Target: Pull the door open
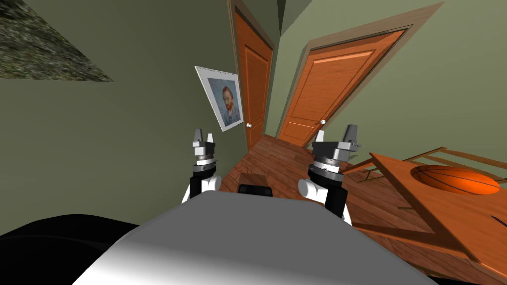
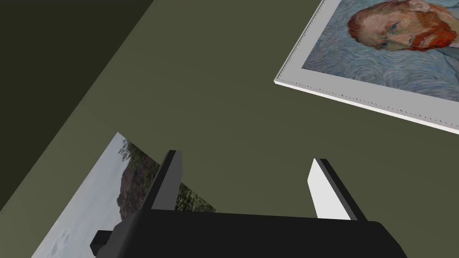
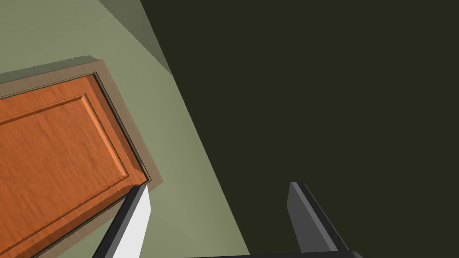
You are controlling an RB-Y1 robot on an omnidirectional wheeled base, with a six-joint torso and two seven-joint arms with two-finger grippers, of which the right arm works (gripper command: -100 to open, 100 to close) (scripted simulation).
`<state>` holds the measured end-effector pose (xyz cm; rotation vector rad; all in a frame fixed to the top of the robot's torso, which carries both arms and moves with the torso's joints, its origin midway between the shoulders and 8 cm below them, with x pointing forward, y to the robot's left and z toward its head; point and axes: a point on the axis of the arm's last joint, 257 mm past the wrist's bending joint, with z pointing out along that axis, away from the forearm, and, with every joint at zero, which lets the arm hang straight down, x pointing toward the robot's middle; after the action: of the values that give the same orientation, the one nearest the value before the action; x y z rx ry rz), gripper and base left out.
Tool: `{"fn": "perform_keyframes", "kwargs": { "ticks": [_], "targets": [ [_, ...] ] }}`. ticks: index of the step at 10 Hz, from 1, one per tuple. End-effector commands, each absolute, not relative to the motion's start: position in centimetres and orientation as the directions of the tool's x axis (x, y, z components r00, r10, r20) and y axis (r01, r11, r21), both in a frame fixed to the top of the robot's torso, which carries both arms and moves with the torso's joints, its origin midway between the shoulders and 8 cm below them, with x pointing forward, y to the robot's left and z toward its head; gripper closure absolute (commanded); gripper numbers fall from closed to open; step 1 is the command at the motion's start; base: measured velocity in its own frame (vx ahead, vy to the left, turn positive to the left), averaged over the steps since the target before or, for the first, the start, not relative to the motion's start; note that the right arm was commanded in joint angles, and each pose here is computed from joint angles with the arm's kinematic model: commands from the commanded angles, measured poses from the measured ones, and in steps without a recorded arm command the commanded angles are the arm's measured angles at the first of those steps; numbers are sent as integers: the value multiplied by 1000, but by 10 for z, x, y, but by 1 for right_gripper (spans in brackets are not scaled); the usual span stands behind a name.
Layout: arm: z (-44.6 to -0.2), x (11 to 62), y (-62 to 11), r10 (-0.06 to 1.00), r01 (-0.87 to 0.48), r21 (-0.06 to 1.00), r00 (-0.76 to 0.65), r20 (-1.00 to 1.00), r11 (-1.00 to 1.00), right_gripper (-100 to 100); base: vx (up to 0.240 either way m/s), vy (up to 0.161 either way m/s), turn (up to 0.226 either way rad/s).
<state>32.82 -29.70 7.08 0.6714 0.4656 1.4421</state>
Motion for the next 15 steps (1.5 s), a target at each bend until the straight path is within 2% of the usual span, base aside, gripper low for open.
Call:
{"fn": "perform_keyframes", "kwargs": {
  "ticks": [1,15],
  "targets": [
    [62,336,-295,992,-729,683,107,72,29,-100,17,81,63],
    [-23,396,-276,952,-589,748,216,-218,306,-100,98,-57,91]
  ]
}}
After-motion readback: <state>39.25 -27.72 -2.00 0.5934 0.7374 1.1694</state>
